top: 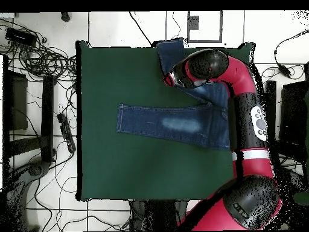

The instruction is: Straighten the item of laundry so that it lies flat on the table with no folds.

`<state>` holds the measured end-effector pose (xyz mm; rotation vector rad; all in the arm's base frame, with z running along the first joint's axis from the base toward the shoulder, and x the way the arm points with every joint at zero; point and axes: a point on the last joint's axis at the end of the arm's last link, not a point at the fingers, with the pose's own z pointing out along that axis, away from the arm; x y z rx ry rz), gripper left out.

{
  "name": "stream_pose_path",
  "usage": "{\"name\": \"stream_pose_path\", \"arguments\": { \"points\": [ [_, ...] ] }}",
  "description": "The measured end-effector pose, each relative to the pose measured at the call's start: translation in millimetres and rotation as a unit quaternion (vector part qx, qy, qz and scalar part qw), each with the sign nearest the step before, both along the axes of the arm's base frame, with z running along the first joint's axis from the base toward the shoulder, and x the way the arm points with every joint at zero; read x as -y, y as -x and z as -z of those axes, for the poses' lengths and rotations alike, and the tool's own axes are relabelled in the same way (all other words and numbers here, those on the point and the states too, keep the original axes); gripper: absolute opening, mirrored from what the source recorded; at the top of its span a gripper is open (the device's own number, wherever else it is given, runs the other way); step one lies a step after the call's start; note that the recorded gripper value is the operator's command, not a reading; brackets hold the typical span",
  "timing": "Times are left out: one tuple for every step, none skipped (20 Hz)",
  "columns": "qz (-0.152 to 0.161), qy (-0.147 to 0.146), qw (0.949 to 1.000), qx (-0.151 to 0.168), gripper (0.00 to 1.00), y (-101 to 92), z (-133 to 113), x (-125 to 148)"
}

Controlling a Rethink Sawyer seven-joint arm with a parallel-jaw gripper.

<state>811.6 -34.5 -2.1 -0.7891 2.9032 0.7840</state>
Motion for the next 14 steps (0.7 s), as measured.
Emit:
{"name": "stream_pose_path", "arguments": {
  "points": [
    [-0.003, 0.001, 1.0, -0.002, 0.0, 2.2, 1, -1],
    [-0.006, 0.002, 1.0, -0.004, 0.0, 4.8, 2, -2],
    [-0.009, 0.003, 0.9999, -0.007, 0.0, 7.3, 3, -4],
    [-0.011, 0.004, 0.9999, -0.009, 0.0, 9.3, 3, -5],
    [-0.013, 0.004, 0.9999, -0.01, 0.0, 10.4, 3, -5],
    [-0.014, 0.004, 0.9998, -0.01, 0.0, 11.5, 4, -6],
    [-0.018, 0.004, 0.9998, -0.012, 0.0, 14.2, 3, -8],
    [-0.021, 0.003, 0.9997, -0.013, 0.0, 15.9, 2, -8],
    [-0.023, 0.003, 0.9996, -0.014, 0.0, 17.5, 2, -9],
    [-0.025, 0.003, 0.9996, -0.015, 0.0, 19.1, 1, -10],
    [-0.027, 0.002, 0.9995, -0.016, 0.0, 20.8, 1, -11],
    [-0.029, 0.002, 0.9994, -0.018, 0.0, 22.6, 0, -11],
    [-0.031, 0.002, 0.9993, -0.019, 0.0, 24.1, 0, -12],
    [-0.035, 0.001, 0.9991, -0.022, 0.0, 27.2, -1, -12]
  ]
}}
